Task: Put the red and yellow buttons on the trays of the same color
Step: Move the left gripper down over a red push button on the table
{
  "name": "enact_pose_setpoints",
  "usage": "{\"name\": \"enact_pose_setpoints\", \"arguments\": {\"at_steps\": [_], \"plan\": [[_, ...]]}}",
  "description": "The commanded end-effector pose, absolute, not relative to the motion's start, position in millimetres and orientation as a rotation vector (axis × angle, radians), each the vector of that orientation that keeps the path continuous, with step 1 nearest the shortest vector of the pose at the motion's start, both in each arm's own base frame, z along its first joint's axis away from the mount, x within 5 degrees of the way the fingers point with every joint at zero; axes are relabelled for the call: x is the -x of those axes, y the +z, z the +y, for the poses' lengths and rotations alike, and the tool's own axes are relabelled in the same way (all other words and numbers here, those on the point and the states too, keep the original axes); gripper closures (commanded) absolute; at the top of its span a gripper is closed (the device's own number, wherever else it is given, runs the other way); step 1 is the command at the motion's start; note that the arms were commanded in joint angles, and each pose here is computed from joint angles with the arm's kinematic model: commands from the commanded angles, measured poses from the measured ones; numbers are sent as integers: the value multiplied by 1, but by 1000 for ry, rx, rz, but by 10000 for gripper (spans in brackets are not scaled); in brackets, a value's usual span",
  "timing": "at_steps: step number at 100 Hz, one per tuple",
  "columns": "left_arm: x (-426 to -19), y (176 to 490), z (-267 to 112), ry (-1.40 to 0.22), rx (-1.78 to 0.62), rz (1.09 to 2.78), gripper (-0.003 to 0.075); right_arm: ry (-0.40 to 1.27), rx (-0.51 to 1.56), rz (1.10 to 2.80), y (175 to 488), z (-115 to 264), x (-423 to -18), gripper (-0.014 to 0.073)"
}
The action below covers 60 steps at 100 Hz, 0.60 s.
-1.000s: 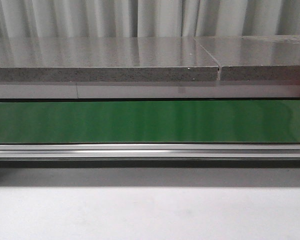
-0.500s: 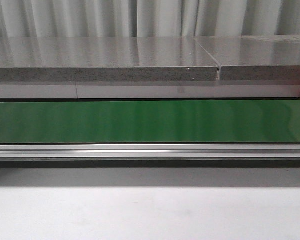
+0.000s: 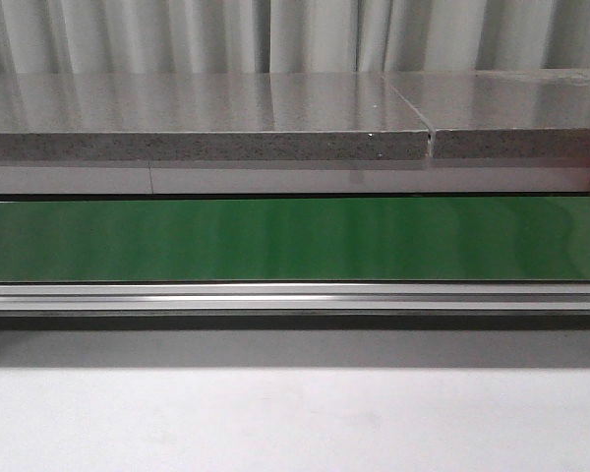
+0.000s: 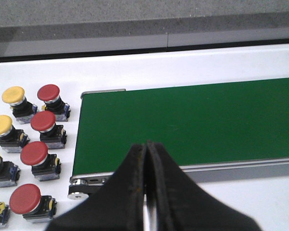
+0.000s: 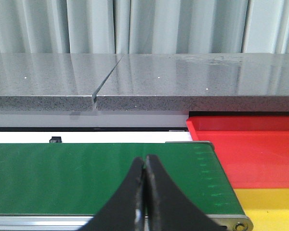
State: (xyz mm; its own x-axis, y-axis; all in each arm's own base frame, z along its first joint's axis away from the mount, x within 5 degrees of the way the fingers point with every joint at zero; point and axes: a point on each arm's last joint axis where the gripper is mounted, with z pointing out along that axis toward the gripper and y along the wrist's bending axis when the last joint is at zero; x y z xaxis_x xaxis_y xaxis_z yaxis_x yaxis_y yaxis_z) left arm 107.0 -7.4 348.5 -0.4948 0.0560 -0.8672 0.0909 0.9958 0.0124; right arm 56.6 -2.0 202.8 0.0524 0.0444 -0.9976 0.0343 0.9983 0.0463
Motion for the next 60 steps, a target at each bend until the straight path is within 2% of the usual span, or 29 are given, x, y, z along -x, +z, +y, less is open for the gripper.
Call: {"name": "enact_pose_setpoints", "arguments": {"at_steps": [1, 24, 31, 41, 60], "plan": [[-116, 361, -8, -60, -82, 2035, 739, -5, -54, 1405, 216, -2, -53, 661], [-126, 354, -10, -97, -67, 2093, 736, -5, -54, 1405, 216, -2, -53, 661], [-128, 351, -12, -128, -59, 2128, 696, -5, -54, 1405, 216, -2, -53, 661], [-130, 345, -13, -147, -59, 2188, 547, -5, -54, 1405, 216, -2, -53, 661], [-133, 339, -14, -177, -14, 2255, 120, -5, -54, 1405, 216, -2, -53, 661]]}}
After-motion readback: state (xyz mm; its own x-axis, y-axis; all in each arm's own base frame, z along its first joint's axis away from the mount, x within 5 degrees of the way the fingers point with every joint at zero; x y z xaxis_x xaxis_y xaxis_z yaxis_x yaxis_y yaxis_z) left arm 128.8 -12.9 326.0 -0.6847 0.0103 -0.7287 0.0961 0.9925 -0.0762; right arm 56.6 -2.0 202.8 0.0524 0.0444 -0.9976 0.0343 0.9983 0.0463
